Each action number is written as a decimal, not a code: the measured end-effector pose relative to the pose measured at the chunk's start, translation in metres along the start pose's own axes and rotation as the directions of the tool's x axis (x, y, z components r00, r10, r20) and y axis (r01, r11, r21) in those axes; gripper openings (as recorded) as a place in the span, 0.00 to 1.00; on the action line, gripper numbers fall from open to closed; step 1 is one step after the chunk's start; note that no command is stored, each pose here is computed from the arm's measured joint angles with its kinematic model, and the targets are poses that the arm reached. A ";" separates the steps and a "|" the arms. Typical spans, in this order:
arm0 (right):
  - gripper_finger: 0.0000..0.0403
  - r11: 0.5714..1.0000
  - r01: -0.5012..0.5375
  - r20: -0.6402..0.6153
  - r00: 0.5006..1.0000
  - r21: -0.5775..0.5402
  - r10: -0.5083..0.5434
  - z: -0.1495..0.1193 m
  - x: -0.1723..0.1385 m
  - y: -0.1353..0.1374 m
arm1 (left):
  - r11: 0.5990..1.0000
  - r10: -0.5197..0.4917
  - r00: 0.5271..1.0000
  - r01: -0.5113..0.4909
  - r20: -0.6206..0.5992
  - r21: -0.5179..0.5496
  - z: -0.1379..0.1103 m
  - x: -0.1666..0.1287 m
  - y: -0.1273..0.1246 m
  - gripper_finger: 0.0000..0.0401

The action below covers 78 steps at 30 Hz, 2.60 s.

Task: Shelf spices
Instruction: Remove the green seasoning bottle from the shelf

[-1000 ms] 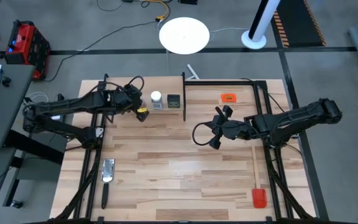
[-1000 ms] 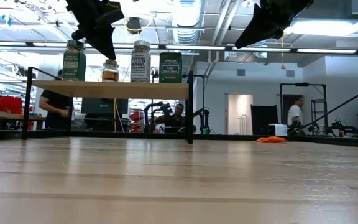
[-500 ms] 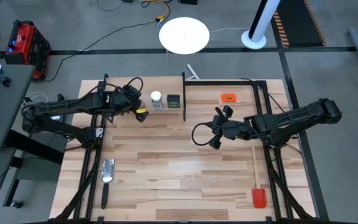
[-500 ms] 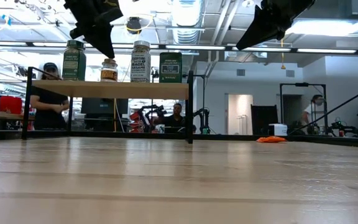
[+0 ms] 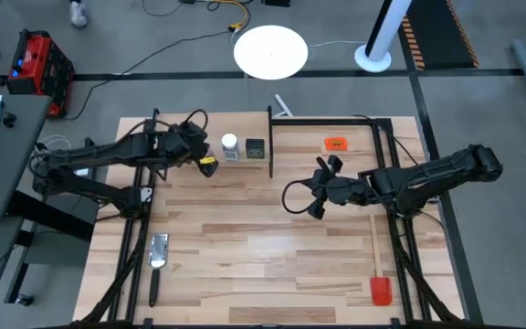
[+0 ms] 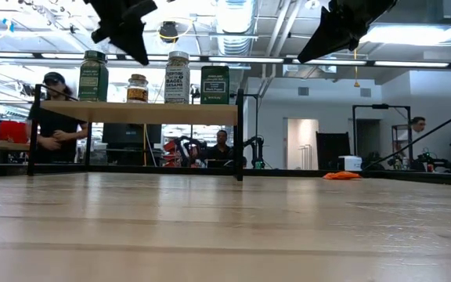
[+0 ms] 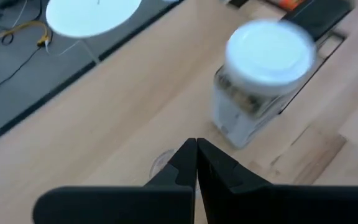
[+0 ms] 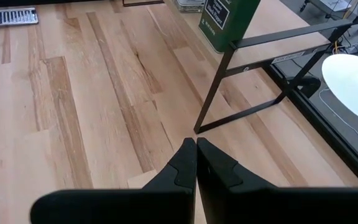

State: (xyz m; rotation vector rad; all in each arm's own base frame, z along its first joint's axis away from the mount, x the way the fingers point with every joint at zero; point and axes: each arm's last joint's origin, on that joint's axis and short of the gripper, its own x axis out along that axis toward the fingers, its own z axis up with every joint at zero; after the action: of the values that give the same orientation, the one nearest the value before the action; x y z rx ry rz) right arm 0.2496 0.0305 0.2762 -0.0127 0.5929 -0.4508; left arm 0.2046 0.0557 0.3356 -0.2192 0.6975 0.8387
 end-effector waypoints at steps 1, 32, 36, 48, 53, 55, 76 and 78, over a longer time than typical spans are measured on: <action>0.04 1.000 0.000 0.000 1.000 0.000 0.000 0.000 0.000 0.000 | 1.000 -0.006 1.000 0.006 0.013 0.003 0.003 -0.003 -0.001 0.00; 0.04 0.993 -0.069 0.015 0.997 -0.095 0.071 -0.004 -0.011 0.018 | 0.894 -0.408 0.887 0.338 0.219 0.296 -0.002 -0.105 -0.066 0.00; 0.04 0.992 -0.073 0.019 0.997 -0.100 0.076 -0.004 -0.012 0.019 | 0.884 -0.424 0.878 0.346 0.223 0.315 -0.007 -0.111 -0.069 0.00; 0.04 0.974 -0.076 0.182 0.977 -0.215 0.116 0.014 -0.014 0.023 | 0.944 -0.268 0.887 0.163 0.376 0.288 -0.041 -0.121 -0.087 0.00; 0.08 0.959 -0.049 0.221 0.969 -0.280 0.115 0.019 -0.014 0.023 | 0.955 -0.209 0.853 0.072 0.479 0.289 -0.062 -0.130 -0.091 0.00; 0.11 0.956 -0.032 0.246 0.963 -0.293 0.107 0.022 -0.014 0.021 | 0.958 -0.184 0.838 0.036 0.514 0.285 -0.070 -0.132 -0.092 0.00; 0.41 0.958 0.157 0.493 0.870 -0.241 -0.019 0.061 -0.009 -0.010 | 0.949 -0.124 0.787 -0.085 0.604 0.304 -0.125 -0.109 -0.090 0.00; 0.46 0.965 0.145 0.487 0.873 -0.220 -0.020 0.061 -0.009 -0.010 | 0.939 -0.118 0.782 -0.114 0.612 0.326 -0.123 -0.111 -0.090 0.00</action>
State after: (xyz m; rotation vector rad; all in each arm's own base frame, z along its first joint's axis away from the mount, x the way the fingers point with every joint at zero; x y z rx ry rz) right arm 0.2719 0.0177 0.3327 -0.3860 0.1504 -0.4332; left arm 0.1606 -0.1254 0.3059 0.3775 0.1983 0.7095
